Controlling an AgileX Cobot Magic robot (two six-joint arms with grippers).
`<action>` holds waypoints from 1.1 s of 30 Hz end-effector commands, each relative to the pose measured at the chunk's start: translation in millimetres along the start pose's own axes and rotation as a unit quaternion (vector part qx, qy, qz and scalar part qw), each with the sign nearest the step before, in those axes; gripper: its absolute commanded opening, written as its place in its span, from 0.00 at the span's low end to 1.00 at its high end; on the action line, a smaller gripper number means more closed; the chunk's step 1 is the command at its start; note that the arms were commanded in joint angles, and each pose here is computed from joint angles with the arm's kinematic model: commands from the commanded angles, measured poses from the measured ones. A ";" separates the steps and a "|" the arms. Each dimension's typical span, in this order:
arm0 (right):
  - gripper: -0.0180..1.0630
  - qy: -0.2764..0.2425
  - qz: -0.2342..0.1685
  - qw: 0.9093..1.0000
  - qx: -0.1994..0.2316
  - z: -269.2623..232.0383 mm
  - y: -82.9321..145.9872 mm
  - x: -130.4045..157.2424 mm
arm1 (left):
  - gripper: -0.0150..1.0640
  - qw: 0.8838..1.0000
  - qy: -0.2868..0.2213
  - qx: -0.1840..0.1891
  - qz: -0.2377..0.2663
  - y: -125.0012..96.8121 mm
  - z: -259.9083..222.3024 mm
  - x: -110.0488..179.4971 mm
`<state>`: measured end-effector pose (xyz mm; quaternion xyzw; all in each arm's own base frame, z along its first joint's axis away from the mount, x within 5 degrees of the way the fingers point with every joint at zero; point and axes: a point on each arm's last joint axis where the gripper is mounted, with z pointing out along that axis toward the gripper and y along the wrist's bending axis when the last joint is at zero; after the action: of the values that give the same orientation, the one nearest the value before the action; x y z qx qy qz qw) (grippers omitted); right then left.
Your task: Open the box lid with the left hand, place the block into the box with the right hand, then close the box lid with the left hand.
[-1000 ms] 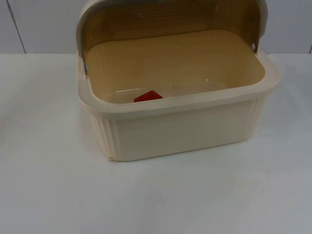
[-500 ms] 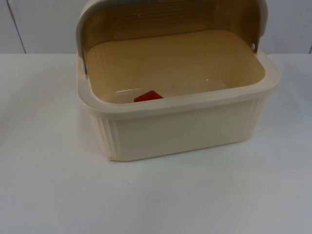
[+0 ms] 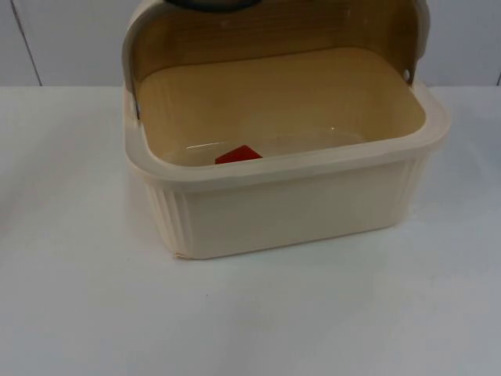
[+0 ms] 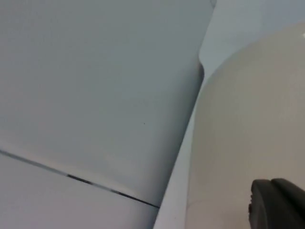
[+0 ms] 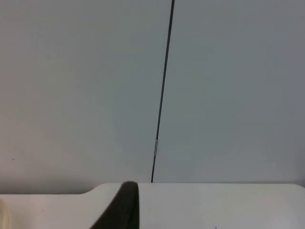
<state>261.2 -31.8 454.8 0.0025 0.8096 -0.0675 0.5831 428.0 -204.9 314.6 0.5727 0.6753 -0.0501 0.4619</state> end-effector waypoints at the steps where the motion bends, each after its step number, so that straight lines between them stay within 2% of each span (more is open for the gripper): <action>1: 0.99 -0.008 -0.005 1.000 0.000 -1.9 0.9 -3.4 | 0.01 1.000 -0.008 0.010 -0.010 -1.7 -0.2 -2.7; 5: 0.99 -0.008 -0.005 1.000 0.000 -1.9 0.9 -3.4 | 0.01 1.000 0.003 0.028 -0.011 -5.4 0.3 -0.1; 8: 0.99 -0.008 -0.005 1.000 0.000 -1.9 0.9 -3.4 | 0.01 0.999 0.004 0.028 -0.015 -6.8 1.7 1.0; 12: 0.99 -0.008 -0.005 1.000 0.000 -1.9 0.9 -3.4 | 0.01 0.999 0.003 0.008 -0.046 -8.6 6.3 0.1; 20: 0.99 -0.008 -0.005 1.000 0.000 -1.9 0.9 -3.4 | 0.01 0.996 0.013 -0.002 -0.083 -10.0 7.8 -1.2; 24: 0.99 -0.008 -0.005 1.000 0.000 -1.9 0.9 -3.4 | 0.01 0.993 0.010 -0.009 -0.119 -9.1 7.2 -2.4; 26: 0.99 -0.008 -0.005 1.000 0.000 -1.9 0.9 -3.4 | 0.01 0.990 0.010 -0.024 -0.139 -6.4 7.1 -2.0; 33: 0.99 -0.008 -0.005 1.000 0.000 -1.9 0.9 -3.4 | 0.01 0.988 0.054 -0.038 -0.138 -10.2 9.0 0.4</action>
<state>261.2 -31.8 454.8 0.0025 0.8096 -0.0675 0.5831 427.1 -210.6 305.0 0.4614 0.7681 -0.0606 0.4398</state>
